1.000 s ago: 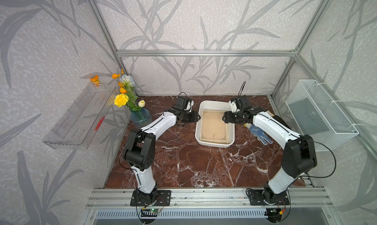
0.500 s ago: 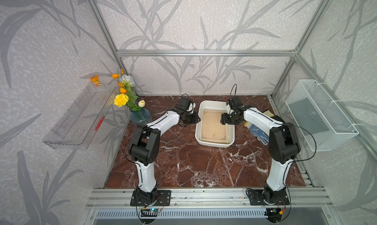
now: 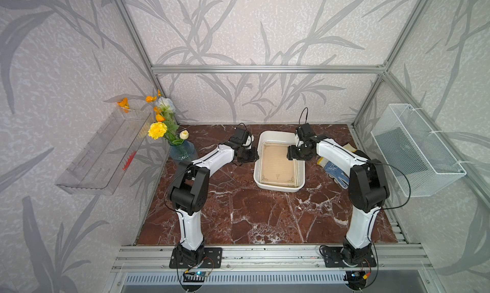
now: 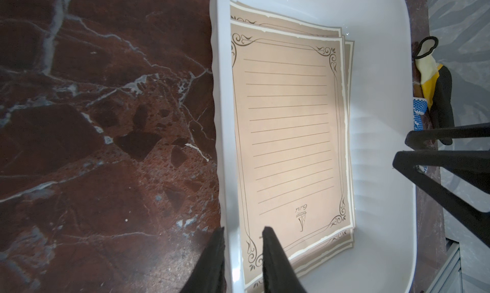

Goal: Take out the stationery paper from the storage box
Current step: Pick up the stationery paper from the storage box.

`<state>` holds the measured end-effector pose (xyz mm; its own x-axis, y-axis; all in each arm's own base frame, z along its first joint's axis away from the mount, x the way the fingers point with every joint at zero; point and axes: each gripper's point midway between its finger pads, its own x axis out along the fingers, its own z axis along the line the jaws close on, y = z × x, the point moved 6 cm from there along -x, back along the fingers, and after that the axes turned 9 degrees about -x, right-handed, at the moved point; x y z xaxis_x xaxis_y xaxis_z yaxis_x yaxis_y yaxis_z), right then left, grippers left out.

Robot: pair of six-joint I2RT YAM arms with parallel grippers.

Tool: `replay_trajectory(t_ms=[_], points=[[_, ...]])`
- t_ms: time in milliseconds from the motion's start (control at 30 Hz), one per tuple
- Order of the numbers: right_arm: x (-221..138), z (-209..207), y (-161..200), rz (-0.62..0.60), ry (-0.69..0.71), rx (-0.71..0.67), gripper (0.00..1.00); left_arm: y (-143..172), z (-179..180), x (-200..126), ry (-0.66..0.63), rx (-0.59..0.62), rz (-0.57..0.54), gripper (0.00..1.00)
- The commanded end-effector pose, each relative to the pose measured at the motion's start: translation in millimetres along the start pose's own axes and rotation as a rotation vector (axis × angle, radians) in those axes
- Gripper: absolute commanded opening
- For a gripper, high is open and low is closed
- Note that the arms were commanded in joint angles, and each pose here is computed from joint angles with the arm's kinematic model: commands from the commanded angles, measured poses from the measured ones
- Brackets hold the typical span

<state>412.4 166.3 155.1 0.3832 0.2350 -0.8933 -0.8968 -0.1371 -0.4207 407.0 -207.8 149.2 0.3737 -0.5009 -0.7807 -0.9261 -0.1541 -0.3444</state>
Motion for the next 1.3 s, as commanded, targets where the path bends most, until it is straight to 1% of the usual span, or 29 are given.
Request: replay_trajectory(t_ms=[0,233,367,500,533,667,733,867,1067,1267], points=[[-0.1,-0.3,-6.3,-0.005,0.023,0.014,0.68,1.0,-2.7,1.5,-0.017,0.023,0.011,0.25],[7.3,-0.4,-3.6,0.018,0.014,0.018,0.70,4.4,-0.3,5.0,-0.046,0.040,0.027,0.25],[8.6,2.3,-2.6,0.022,-0.013,0.024,0.69,6.8,0.2,7.6,-0.048,0.045,0.051,0.17],[9.9,3.0,-0.9,0.017,-0.024,0.033,0.69,8.9,2.4,8.2,-0.061,0.043,0.054,0.16],[11.6,3.0,-0.6,0.020,-0.023,0.033,0.68,9.5,2.9,8.5,-0.063,0.042,0.054,0.14],[12.4,0.6,-0.5,0.022,-0.005,0.030,0.69,10.4,3.7,7.6,-0.070,0.044,0.056,0.13],[13.1,-0.2,-1.5,0.019,0.004,0.025,0.69,11.6,2.4,8.1,-0.067,0.050,0.058,0.09],[16.8,-0.9,-2.3,0.029,0.004,0.024,0.65,13.1,1.3,8.9,-0.060,0.055,0.071,0.05],[24.8,-4.2,-2.8,0.044,0.022,0.026,0.63,15.5,2.8,7.3,-0.082,0.046,0.073,0.07],[29.8,-8.8,-3.0,0.038,0.063,0.038,0.63,15.8,0.8,1.6,-0.070,-0.013,0.014,0.07]])
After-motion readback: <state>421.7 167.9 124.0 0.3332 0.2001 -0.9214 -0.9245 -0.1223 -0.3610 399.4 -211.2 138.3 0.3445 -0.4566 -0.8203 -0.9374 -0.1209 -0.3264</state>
